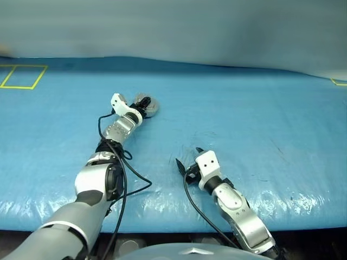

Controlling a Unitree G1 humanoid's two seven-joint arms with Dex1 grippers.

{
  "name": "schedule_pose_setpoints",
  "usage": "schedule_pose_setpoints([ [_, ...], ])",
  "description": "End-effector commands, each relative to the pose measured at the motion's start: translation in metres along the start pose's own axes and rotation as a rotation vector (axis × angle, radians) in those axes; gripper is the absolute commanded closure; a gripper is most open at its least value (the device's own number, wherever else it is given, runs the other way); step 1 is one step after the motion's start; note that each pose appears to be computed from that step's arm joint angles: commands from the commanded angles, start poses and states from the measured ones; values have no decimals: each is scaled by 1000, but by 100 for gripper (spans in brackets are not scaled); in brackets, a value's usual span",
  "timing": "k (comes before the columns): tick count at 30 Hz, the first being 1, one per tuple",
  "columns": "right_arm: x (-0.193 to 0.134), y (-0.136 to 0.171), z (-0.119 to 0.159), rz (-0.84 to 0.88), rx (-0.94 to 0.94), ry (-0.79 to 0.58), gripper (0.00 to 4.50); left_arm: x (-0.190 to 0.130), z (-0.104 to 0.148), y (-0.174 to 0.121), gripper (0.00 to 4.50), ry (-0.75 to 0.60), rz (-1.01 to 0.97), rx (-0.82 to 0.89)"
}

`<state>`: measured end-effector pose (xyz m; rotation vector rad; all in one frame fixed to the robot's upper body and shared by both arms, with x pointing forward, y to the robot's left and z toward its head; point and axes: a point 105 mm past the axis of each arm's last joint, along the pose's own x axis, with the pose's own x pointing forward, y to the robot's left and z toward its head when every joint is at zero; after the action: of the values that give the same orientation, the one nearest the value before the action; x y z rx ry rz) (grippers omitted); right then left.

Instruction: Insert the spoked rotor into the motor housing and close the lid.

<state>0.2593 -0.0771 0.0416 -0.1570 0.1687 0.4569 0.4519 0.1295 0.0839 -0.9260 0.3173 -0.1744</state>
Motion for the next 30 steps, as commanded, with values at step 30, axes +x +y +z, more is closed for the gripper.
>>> schedule_pose_setpoints([
  [30,-8,6,23,103,-22,-165,0,-173,-60,30,3,-81,-206,1122],
])
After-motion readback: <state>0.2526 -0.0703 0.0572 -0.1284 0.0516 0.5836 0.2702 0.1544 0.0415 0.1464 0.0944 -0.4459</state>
